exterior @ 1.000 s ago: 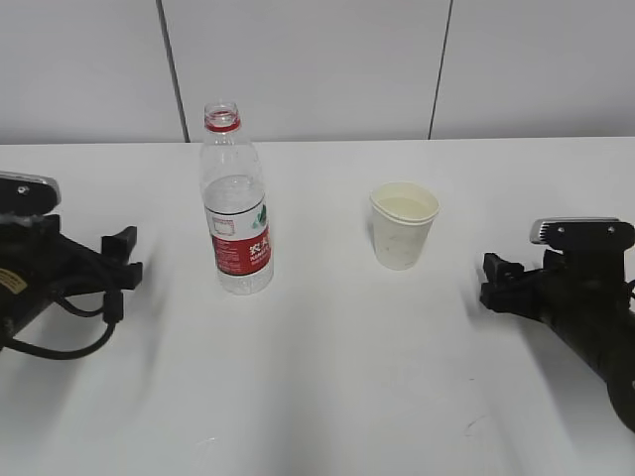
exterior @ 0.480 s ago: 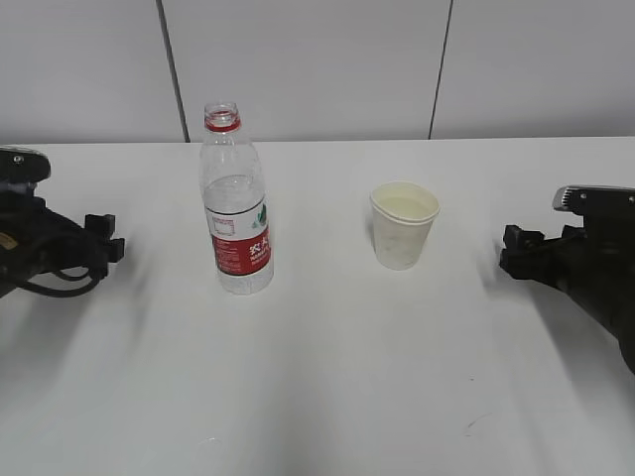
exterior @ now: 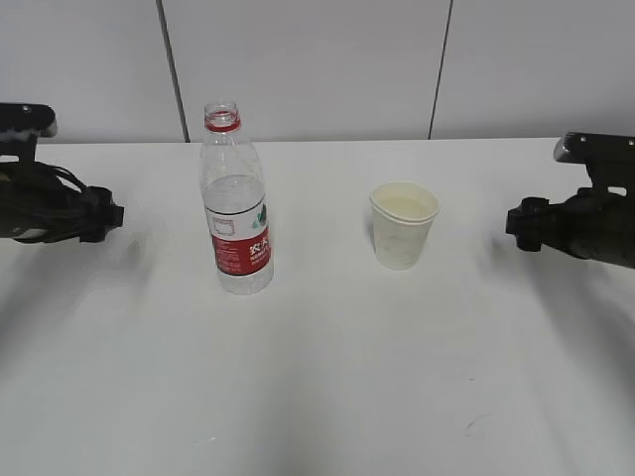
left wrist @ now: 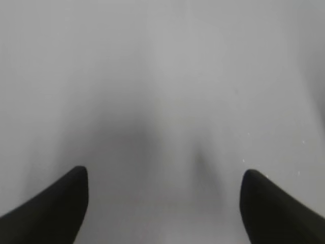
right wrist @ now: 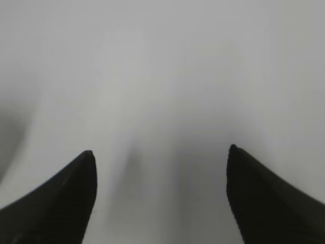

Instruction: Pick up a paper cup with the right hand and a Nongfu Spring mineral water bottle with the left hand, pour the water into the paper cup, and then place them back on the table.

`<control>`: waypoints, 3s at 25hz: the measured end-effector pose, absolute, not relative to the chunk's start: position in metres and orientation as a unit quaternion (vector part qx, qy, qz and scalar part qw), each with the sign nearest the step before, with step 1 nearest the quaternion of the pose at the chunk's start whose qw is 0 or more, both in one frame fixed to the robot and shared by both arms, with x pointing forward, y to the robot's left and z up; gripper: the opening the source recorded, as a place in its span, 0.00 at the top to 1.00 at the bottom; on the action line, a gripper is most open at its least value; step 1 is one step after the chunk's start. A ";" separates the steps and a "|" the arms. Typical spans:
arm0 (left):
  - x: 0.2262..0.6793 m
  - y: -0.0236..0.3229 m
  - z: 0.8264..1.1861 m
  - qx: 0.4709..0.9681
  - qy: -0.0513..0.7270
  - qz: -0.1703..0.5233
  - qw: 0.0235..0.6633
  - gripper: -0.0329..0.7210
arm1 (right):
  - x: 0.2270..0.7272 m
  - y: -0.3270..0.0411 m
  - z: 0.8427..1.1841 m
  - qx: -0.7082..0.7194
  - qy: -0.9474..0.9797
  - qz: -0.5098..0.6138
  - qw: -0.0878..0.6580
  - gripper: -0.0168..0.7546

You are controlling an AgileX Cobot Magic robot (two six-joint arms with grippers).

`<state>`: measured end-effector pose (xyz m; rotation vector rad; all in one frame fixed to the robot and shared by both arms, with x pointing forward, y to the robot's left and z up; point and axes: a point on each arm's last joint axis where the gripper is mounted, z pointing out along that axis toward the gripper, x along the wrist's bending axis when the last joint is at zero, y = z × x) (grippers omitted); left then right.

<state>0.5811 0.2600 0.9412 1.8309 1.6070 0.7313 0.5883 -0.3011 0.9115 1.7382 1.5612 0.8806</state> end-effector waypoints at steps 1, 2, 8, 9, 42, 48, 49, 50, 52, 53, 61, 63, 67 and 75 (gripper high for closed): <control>0.584 0.262 0.946 0.694 0.606 0.262 0.287 0.22 | 0.591 -0.301 0.918 0.666 0.598 0.325 0.305 0.21; 0.586 0.264 0.950 0.702 0.608 0.246 0.277 0.22 | 0.594 -0.301 0.925 0.669 0.602 0.319 0.297 0.21; 0.593 0.272 0.971 0.740 0.608 0.185 0.223 0.22 | 0.606 -0.299 0.952 0.693 0.638 0.248 0.225 0.21; 0.594 0.274 0.974 0.745 0.607 0.180 0.210 0.22 | 0.609 -0.299 0.957 0.693 0.645 0.238 0.218 0.21; 0.561 0.289 1.053 0.762 0.643 0.074 0.017 0.27 | 0.599 -0.301 1.049 0.687 0.722 0.051 0.062 0.22; 0.513 0.290 1.061 0.760 0.646 0.069 0.027 0.27 | 0.566 -0.301 1.076 0.681 0.724 0.070 0.084 0.22; 0.506 0.290 1.060 0.759 0.647 0.065 0.030 0.27 | 0.557 -0.301 1.081 0.681 0.723 0.075 0.086 0.22; 0.499 0.289 1.061 0.758 0.648 0.063 0.036 0.27 | 0.548 -0.300 1.082 0.682 0.722 0.078 0.084 0.22; 0.485 0.288 1.060 0.755 0.651 0.056 0.047 0.27 | 0.528 -0.299 1.083 0.683 0.722 0.080 0.081 0.22; 0.480 0.287 1.060 0.754 0.652 0.053 0.052 0.27 | 0.518 -0.299 1.086 0.683 0.721 0.087 0.085 0.22; 0.427 0.289 1.043 0.752 0.654 0.052 0.061 0.27 | 0.453 -0.297 1.084 0.680 0.716 0.118 0.106 0.22; 0.413 0.290 1.040 0.752 0.654 0.053 0.062 0.27 | 0.438 -0.297 1.082 0.679 0.715 0.123 0.112 0.22; 0.387 0.291 1.040 0.751 0.652 0.071 0.080 0.27 | 0.409 -0.297 1.076 0.677 0.713 0.133 0.122 0.22; 0.348 0.293 1.062 0.739 0.641 0.142 0.150 0.27 | 0.365 -0.297 1.062 0.670 0.707 0.165 0.156 0.22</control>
